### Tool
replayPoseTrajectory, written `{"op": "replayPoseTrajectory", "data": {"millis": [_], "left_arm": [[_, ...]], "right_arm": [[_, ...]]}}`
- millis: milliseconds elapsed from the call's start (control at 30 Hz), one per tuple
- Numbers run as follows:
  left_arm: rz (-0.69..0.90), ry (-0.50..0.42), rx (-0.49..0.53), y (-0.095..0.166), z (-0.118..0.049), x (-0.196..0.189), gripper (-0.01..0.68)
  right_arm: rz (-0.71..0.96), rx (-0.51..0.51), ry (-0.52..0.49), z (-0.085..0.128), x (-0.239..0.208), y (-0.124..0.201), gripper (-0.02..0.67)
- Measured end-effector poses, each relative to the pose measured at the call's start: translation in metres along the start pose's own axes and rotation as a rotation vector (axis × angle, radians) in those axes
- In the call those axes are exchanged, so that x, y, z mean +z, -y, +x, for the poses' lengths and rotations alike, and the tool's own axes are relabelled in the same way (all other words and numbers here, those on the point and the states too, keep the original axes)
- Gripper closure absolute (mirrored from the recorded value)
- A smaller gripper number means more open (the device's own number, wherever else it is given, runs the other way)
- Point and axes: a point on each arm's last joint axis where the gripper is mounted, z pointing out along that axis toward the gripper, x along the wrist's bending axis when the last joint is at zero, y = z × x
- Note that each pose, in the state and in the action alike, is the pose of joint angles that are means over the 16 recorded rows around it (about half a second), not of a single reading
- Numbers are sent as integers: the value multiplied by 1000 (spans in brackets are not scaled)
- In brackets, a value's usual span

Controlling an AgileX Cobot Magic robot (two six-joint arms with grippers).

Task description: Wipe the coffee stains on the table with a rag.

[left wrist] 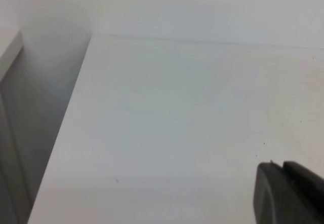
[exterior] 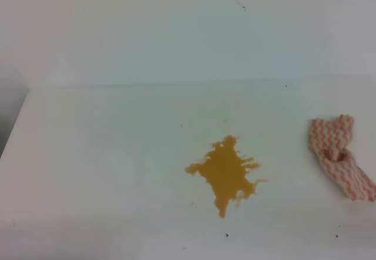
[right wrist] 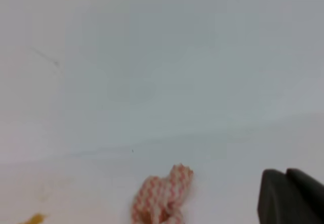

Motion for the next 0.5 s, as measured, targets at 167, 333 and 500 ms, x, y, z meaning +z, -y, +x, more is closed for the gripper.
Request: {"op": "replayPoseTrajectory", "data": {"millis": [167, 333, 500], "left_arm": [[0, 0, 0, -1, 0, 0, 675], [2, -1, 0, -5, 0, -1, 675], [2, -1, 0, -5, 0, -1, 675]], "right_arm": [[-99, 133, 5, -1, 0, -9, 651], [-214, 241, 26, -5, -2, -19, 651], [-362, 304, 63, -11, -6, -31, 651]]}}
